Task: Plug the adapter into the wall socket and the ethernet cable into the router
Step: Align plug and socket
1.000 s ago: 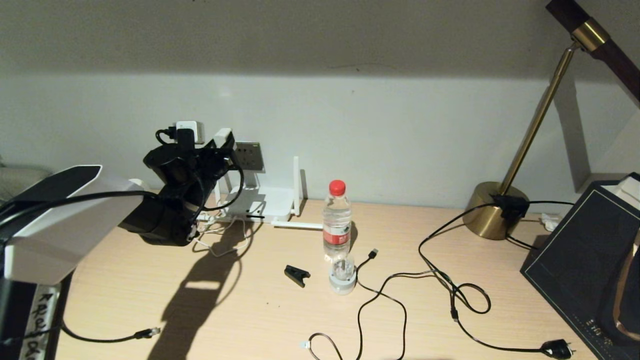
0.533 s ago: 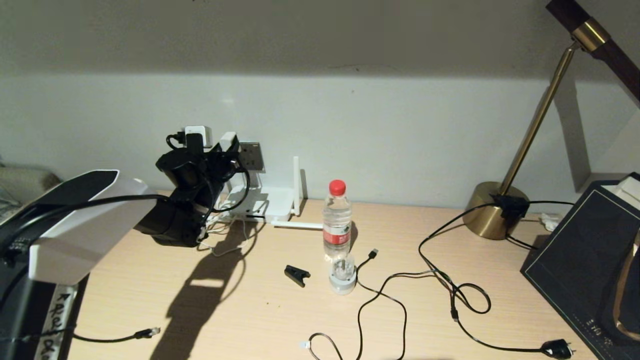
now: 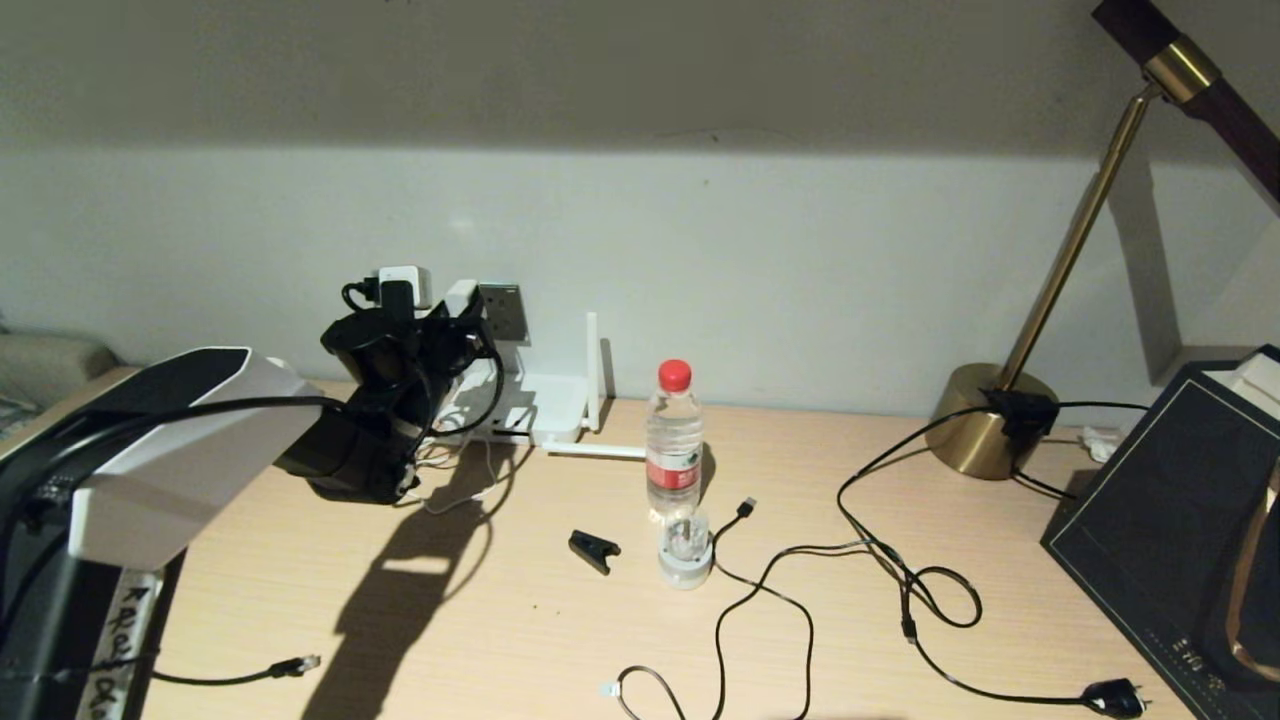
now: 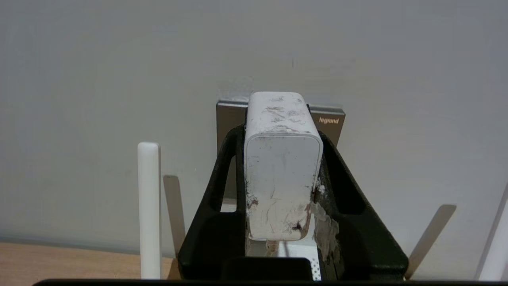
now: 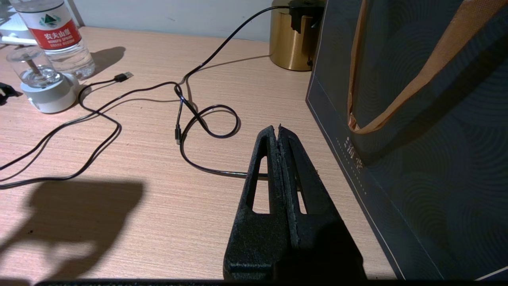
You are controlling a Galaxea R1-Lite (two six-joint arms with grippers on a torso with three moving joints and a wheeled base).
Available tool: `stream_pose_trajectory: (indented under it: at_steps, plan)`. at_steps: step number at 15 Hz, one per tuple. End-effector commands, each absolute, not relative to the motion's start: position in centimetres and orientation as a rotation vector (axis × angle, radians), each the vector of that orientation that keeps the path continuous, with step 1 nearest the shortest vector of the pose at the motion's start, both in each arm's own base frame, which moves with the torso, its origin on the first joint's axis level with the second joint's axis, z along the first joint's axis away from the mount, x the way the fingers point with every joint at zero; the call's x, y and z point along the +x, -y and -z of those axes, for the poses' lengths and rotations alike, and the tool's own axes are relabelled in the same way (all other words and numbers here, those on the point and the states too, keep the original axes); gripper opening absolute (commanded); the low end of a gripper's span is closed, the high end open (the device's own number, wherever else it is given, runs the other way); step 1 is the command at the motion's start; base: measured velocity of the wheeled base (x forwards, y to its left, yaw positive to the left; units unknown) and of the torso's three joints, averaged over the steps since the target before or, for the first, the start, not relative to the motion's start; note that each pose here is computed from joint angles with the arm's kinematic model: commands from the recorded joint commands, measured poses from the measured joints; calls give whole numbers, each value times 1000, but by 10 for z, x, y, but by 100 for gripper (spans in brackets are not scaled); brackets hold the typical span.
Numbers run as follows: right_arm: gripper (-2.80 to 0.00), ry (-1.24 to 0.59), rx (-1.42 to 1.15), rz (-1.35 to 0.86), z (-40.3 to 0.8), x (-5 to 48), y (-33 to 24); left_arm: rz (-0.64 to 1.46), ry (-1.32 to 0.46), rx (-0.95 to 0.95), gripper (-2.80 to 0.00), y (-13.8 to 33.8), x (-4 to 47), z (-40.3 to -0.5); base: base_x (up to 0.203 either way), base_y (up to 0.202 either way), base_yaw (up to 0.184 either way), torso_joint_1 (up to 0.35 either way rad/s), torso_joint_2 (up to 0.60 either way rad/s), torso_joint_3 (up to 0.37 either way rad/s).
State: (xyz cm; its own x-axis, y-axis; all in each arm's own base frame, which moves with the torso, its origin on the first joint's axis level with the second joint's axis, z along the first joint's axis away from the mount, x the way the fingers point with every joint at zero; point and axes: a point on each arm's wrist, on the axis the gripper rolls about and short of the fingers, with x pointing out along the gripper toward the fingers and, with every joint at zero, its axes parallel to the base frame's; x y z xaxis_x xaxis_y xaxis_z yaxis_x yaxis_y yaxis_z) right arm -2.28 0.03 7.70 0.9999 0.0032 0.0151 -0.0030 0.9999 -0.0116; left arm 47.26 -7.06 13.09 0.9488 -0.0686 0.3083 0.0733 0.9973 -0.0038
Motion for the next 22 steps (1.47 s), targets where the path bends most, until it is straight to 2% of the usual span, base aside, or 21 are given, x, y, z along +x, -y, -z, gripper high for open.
stream_pose_trajectory:
  at_steps: [1,22]
  plan:
    - [-280,9,-12,-5,-76,-22,0,72,306,-15,-280,70,471,-128,0,0,0,0,0,0]
    - [-280,9,-12,-3,-76,-22,0,82,320,-57,-280,64,483,-113,0,0,0,0,0,0]
